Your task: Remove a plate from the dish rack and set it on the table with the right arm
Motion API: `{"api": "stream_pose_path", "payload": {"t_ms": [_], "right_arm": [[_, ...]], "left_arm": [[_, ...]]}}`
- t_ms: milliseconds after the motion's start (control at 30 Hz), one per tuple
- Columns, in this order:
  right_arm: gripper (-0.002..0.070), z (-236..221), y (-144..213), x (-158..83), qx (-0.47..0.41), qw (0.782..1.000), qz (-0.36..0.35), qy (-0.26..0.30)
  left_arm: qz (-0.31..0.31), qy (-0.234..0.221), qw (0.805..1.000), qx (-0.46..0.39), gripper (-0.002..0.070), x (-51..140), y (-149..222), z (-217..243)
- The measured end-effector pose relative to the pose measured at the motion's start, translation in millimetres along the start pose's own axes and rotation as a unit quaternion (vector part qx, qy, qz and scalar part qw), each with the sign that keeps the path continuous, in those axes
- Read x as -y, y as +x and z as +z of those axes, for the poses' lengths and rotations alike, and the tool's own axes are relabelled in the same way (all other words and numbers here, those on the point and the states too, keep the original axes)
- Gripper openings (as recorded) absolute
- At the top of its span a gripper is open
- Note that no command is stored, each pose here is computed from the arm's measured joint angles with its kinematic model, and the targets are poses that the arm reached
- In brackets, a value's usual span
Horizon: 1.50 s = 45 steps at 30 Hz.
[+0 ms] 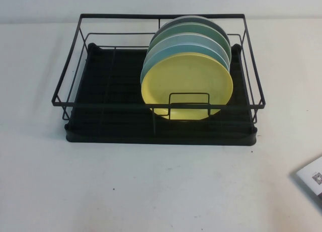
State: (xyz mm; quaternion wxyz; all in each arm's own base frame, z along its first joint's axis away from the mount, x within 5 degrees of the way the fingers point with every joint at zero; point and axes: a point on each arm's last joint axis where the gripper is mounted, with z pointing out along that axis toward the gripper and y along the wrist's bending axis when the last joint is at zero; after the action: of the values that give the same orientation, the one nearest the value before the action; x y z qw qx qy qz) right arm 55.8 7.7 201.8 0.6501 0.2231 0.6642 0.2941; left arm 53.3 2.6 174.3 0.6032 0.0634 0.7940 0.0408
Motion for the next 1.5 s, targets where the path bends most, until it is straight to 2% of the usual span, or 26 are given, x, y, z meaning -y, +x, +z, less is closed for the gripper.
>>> {"api": "stream_pose_path", "payload": {"t_ms": [167, 333, 467, 800, 1000, 1100, 1267, 1333, 1500], "right_arm": [[-0.0018, 9.1, -11.0, -26.8, -0.129, 0.99, -0.048, 0.016], [-0.0018, 40.1, -31.9, -54.6, -0.274, 0.947, -0.164, 0.033], [-0.0018, 77.2, -48.4, -72.7, -0.324, 0.922, -0.21, 0.014], [-0.0018, 191.8, -64.7, -107.1, -0.389, 0.887, -0.234, -0.089], [-0.0014, 248.5, -49.0, -134.8, -0.412, 0.84, -0.301, -0.185], [0.0028, 268.1, -42.8, -153.5, -0.413, 0.814, -0.336, -0.233], [0.0217, 300.2, -22.2, -171.9, -0.432, 0.771, -0.377, -0.277], [0.0265, 311.7, -15.2, -173.9, -0.438, 0.755, -0.398, -0.284], [0.0298, 334.9, -1.4, -176.0, -0.442, 0.717, -0.444, -0.305]], "left_arm": [[0.0, 0.0, 1.0, 0.0, -0.0006, 0.0, 0.0, 0.0], [0.0, 0.0, 1.0, 0.0, -0.0006, 0.0, 0.0, 0.0], [0.0, 0.0, 1.0, 0.0, -0.0006, 0.0, 0.0, 0.0], [0.0, 0.0, 1.0, 0.0, -0.0006, 0.0, 0.0, 0.0], [0.0, 0.0, 1.0, 0.0, -0.0006, 0.0, 0.0, 0.0], [0.0, 0.0, 1.0, 0.0, -0.0006, 0.0, 0.0, 0.0], [0.0, 0.0, 1.0, 0.0, -0.0006, 0.0, 0.0, 0.0], [0.0, 0.0, 1.0, 0.0, -0.0006, 0.0, 0.0, 0.0], [0.0, 0.0, 1.0, 0.0, -0.0006, 0.0, 0.0, 0.0]]}}
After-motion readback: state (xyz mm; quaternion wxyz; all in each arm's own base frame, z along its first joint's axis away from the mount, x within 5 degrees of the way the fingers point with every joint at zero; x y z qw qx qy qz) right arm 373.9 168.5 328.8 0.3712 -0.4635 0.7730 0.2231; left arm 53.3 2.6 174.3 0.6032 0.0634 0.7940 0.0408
